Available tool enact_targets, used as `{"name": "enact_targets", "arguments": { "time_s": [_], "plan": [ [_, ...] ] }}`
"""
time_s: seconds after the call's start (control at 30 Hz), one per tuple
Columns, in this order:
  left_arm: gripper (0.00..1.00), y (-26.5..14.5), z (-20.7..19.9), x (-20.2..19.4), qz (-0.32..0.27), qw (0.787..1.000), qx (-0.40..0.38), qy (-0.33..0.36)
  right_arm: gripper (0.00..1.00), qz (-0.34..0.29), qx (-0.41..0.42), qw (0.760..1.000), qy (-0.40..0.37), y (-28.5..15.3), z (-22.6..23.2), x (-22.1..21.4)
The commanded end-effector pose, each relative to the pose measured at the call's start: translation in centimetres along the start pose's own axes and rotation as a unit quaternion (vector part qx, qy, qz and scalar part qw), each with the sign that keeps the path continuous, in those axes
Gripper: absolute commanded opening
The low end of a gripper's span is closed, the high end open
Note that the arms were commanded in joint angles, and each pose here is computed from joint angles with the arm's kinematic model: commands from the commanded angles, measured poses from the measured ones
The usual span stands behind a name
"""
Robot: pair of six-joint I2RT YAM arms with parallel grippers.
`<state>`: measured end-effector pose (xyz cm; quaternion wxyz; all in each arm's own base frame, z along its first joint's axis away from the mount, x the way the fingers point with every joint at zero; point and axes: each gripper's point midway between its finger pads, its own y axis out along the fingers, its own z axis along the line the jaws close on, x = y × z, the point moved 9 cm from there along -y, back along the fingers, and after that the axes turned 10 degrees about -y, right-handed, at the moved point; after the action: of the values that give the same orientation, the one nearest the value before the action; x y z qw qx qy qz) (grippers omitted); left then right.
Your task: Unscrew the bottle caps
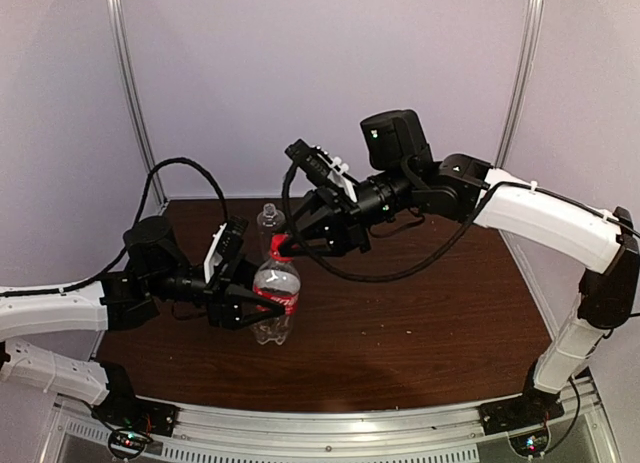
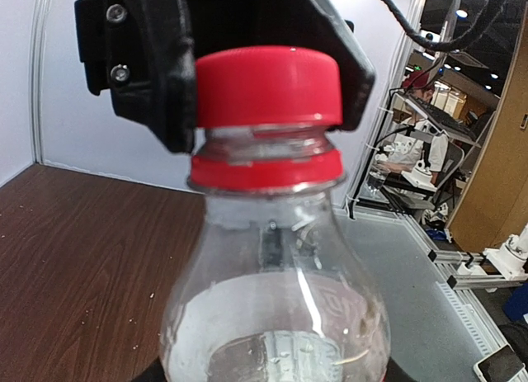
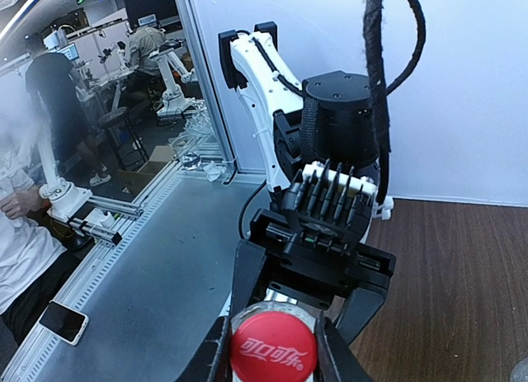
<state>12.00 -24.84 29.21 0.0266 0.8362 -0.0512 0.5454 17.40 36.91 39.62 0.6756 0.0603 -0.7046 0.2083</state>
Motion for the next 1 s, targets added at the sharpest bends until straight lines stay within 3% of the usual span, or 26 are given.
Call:
{"name": "enact_targets", "arguments": {
  "time_s": [0.0,0.67,0.97],
  "plan": [
    [0.3,0.0,-1.6,2.0,-0.04,0.997,-0.051,0.05,0.19,0.011,-0.011,1.0,-0.002,-0.4,-0.4,-1.1],
    [0.3,0.1,-0.3,1.6,-0.044,0.998,0.008,0.045,0.48,0.002,-0.051,0.998,0.023,-1.2,0.2,-1.2],
    [0.3,-0.3,1.0,2.2,-0.054,0.992,0.106,0.045,0.68,-0.007,-0.139,0.988,0.06,-2.9,0.6,-0.1]
  ]
}}
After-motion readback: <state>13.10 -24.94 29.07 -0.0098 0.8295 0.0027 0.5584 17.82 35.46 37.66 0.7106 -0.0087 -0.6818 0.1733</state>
